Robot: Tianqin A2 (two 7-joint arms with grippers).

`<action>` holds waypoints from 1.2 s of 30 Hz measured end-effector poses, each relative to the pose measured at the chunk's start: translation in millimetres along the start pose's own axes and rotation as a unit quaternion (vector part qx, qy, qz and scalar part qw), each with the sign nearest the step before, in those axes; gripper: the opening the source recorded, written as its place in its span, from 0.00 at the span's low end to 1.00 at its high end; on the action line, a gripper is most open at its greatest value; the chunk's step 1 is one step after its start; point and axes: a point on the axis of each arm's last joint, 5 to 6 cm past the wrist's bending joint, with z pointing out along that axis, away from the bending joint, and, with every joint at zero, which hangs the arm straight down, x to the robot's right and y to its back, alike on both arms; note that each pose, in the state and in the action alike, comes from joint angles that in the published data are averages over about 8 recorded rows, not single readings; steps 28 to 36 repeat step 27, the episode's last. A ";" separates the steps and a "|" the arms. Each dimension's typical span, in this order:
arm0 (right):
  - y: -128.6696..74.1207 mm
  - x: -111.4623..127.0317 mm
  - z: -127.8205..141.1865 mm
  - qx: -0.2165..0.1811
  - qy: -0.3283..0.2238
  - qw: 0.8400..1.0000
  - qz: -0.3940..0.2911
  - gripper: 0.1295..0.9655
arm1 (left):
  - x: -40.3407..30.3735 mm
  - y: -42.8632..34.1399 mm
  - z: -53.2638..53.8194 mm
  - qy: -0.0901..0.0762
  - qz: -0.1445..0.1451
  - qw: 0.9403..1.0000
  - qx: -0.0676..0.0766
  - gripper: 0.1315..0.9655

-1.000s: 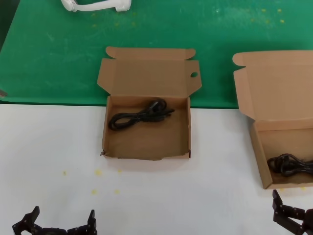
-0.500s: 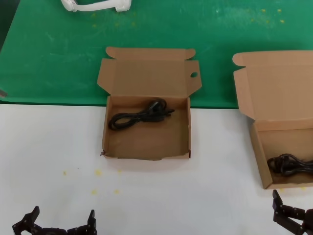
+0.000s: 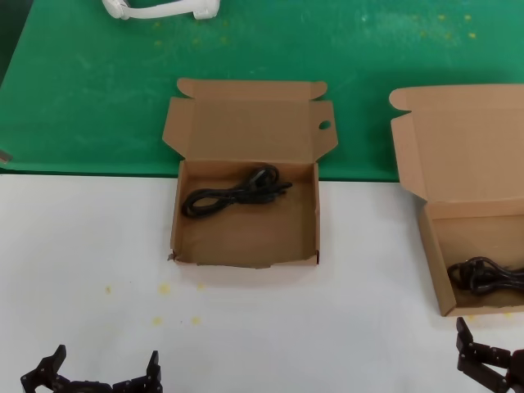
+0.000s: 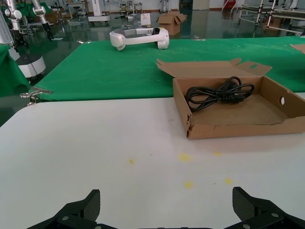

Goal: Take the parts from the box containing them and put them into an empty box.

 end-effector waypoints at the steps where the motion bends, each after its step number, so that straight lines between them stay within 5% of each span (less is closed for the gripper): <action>1: 0.0 0.0 0.0 0.000 0.000 1.000 0.000 1.00 | 0.0 0.0 0.0 0.000 0.000 1.000 0.000 1.00; 36: 0.0 0.0 0.0 0.000 0.000 1.000 0.000 1.00 | 0.0 0.0 0.0 0.000 0.000 1.000 0.000 1.00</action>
